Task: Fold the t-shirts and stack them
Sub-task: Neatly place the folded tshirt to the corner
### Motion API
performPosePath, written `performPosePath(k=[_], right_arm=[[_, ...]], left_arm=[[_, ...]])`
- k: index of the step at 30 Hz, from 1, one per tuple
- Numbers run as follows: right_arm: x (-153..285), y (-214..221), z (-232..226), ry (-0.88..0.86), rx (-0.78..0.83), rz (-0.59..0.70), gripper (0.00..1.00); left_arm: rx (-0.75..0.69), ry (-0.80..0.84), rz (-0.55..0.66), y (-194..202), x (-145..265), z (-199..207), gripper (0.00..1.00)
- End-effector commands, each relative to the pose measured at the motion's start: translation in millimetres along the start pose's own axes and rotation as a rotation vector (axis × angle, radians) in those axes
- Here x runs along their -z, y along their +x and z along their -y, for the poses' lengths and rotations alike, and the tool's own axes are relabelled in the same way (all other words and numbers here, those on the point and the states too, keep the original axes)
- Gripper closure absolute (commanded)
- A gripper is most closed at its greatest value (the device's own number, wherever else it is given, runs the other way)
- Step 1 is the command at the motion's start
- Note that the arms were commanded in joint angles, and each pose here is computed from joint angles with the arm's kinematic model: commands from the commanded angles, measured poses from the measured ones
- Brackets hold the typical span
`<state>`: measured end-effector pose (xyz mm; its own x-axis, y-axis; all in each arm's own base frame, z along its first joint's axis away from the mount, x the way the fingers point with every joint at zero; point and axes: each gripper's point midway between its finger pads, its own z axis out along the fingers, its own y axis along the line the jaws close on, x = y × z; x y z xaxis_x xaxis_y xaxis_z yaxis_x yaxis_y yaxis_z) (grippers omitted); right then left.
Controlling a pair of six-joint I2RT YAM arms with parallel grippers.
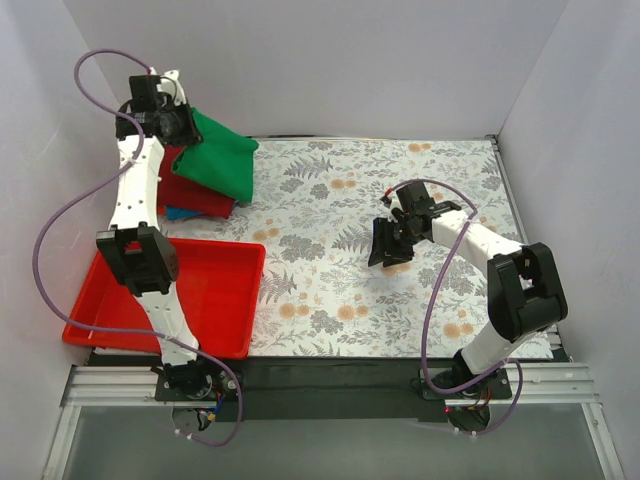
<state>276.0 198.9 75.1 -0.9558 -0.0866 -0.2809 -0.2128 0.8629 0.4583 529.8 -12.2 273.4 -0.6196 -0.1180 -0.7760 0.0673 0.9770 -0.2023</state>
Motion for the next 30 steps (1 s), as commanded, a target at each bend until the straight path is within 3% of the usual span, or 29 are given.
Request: performPosePath(k=[1, 13, 20, 22, 24, 25, 26, 27, 30], right_arm=[[5.6, 6.3, -8.4, -0.025, 0.009, 0.002, 0.45], [6.2, 11.4, -13.3, -0.027, 0.007, -0.003, 0.45], [7.8, 10.3, -20.0, -0.032, 0.017, -0.006, 0.45], [10.4, 8.3, -24.1, -0.036, 0.027, -0.001, 0.45], [15.2, 7.6, -27.4, -0.040, 0.034, 0.005, 0.45], [18.2, 5.7, -29.7, -0.042, 0.040, 0.012, 0.45], [20.9, 6.0, -30.4, -0.039, 0.042, 0.016, 0.44], [27.1, 4.8, -32.6, -0.040, 0.049, 0.032, 0.44], [39.9, 1.4, -36.8, -0.039, 0.061, 0.070, 0.44]], left_arm=[[0.002, 0.126, 0.096, -26.2, 49.0, 16.0, 1.00], [0.068, 0.111, 0.130, -30.9, 65.9, -27.3, 1.00], [0.141, 0.082, 0.088, -13.6, 31.7, -68.0, 0.98], [0.190, 0.011, 0.057, -2.5, 6.9, -95.9, 0.69], [0.260, -0.089, 0.049, -1.3, -3.4, -124.3, 0.64], [0.285, -0.167, 0.057, 0.0, -7.3, -141.6, 0.52], [0.344, -0.292, 0.061, 5.4, -11.6, -167.3, 0.33], [0.366, -0.344, 0.089, -2.2, -4.5, -181.0, 0.24], [0.445, -0.488, 0.124, -2.1, 10.5, -204.4, 0.22]])
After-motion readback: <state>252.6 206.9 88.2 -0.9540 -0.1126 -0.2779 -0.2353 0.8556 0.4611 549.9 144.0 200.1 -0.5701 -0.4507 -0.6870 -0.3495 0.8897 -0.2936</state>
